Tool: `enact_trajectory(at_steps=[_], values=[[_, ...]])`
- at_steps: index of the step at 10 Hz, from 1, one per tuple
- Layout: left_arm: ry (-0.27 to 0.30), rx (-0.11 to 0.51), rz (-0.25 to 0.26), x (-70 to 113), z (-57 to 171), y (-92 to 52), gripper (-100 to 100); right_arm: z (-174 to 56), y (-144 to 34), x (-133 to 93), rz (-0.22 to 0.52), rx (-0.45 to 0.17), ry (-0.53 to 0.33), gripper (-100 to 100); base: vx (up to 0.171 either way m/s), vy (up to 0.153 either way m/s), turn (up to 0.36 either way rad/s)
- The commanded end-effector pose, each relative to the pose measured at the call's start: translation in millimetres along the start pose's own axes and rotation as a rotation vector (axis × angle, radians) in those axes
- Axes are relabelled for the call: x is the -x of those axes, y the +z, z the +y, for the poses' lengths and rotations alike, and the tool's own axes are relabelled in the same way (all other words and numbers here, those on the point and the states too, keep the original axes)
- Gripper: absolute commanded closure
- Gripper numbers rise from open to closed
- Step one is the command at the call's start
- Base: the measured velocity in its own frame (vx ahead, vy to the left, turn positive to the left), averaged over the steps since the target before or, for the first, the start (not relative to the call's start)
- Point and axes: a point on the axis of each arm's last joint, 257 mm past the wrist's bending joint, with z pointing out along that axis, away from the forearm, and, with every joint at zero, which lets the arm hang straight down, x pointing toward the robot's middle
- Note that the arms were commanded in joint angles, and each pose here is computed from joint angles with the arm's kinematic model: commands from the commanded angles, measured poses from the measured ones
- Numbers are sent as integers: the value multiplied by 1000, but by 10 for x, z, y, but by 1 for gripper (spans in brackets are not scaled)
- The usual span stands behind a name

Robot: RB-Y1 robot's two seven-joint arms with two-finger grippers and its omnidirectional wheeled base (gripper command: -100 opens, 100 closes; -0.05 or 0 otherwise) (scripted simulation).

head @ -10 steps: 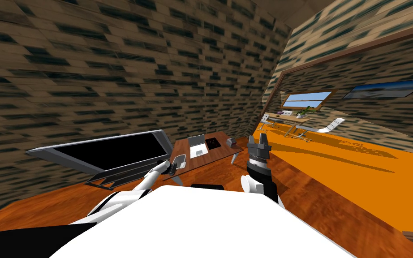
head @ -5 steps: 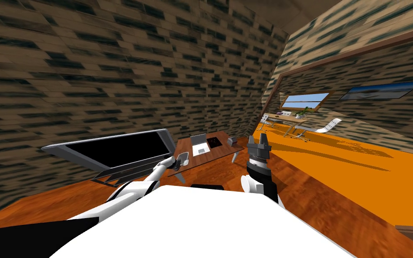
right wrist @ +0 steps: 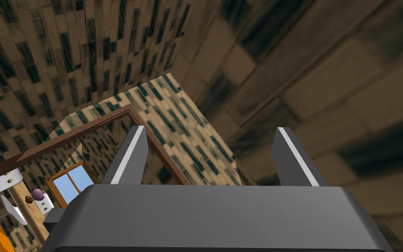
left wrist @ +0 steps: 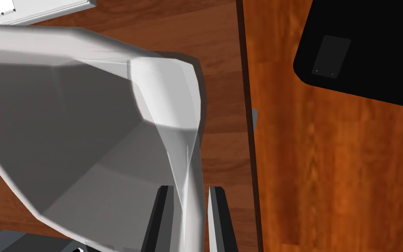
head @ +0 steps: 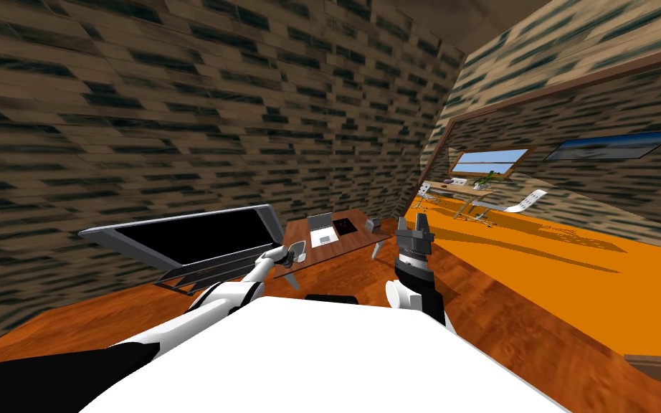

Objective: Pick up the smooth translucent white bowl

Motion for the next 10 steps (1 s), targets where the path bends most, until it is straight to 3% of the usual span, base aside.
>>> enact_trajectory(at_steps=[1, 2, 3, 5, 6, 7, 10], values=[[-4, 4, -23, 59, 6, -4, 100, 0, 0, 0, 0, 0, 0, 0, -6, -15, 17], [5, 3, 12, -352, -151, 3, 100, 0, 0, 0, 0, 0, 0, 0, -111, 85, 55], [11, -14, -3, -363, -296, -40, 100, 1, 1, 0, 0, 0, 0, 0, -133, 103, -29], [5, -10, -41, -264, -286, -42, 100, 0, 0, 0, 0, 0, 0, 0, -26, 41, -3], [18, -14, -6, -685, -441, -61, 100, 0, 0, 0, 0, 0, 0, 0, -87, 90, 52], [24, -33, -16, -708, -585, -112, 100, 1, 0, 0, 0, 0, 0, 0, -101, 105, -14], [16, -34, -68, -575, -587, -117, 100, 0, 0, 0, 0, 0, 0, 0, -29, 21, -2]])
